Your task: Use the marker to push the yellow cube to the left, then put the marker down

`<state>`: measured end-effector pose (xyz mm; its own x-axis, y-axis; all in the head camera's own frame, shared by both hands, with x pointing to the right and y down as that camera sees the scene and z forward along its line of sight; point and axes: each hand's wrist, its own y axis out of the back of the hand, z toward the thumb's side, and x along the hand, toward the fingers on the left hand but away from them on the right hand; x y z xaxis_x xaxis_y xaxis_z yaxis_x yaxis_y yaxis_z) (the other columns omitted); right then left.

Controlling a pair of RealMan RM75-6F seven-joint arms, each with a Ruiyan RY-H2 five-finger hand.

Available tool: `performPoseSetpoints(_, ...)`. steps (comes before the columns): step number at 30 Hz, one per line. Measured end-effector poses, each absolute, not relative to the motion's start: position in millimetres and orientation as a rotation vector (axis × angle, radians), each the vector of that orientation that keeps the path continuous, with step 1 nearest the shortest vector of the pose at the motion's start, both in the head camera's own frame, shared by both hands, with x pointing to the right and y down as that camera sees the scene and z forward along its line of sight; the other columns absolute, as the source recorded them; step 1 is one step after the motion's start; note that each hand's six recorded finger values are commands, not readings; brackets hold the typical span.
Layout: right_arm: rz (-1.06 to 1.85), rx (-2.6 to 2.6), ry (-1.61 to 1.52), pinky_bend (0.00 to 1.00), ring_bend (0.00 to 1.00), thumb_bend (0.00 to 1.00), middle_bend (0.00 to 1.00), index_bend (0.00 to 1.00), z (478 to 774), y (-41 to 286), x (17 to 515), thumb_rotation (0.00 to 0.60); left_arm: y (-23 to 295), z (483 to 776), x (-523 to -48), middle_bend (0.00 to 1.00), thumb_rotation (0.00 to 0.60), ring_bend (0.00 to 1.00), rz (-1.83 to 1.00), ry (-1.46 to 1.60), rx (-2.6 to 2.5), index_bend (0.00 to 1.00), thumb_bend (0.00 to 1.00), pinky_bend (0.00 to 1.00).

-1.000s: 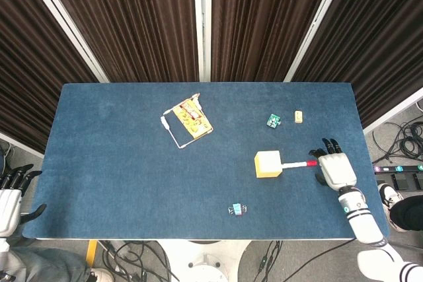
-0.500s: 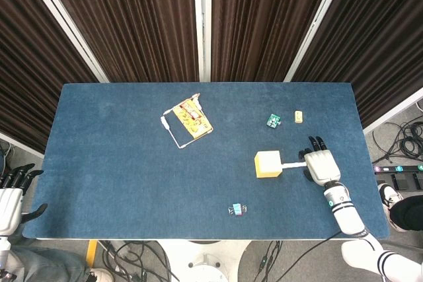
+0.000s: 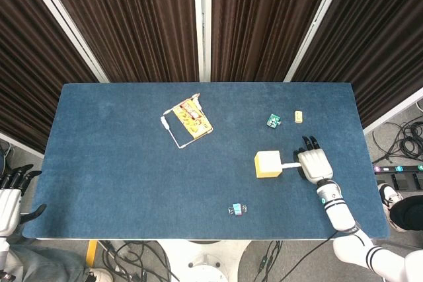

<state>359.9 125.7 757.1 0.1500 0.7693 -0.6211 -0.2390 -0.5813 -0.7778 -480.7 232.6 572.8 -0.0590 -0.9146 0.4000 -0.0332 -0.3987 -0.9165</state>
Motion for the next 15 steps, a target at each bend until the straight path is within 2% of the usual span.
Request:
performPoseSetpoints(6, 1.565, -1.611, -0.526, 0.04, 0.06, 0.29, 0.46, 0.47, 759.8, 124.4, 359.9, 0.600, 232.4, 573.2, -480.6, 0.27, 0.600, 0.18, -1.548, 1.048, -1.492, 0.31, 0.21, 0.20)
performPoseSetpoints(15, 1.563, -1.618, -0.523, 0.05, 0.07, 0.29, 0.47, 0.48, 759.8, 126.2, 359.9, 0.600, 233.0, 574.1, -481.3, 0.27, 0.600, 0.18, -1.554, 1.049, -1.491, 0.31, 0.21, 0.20)
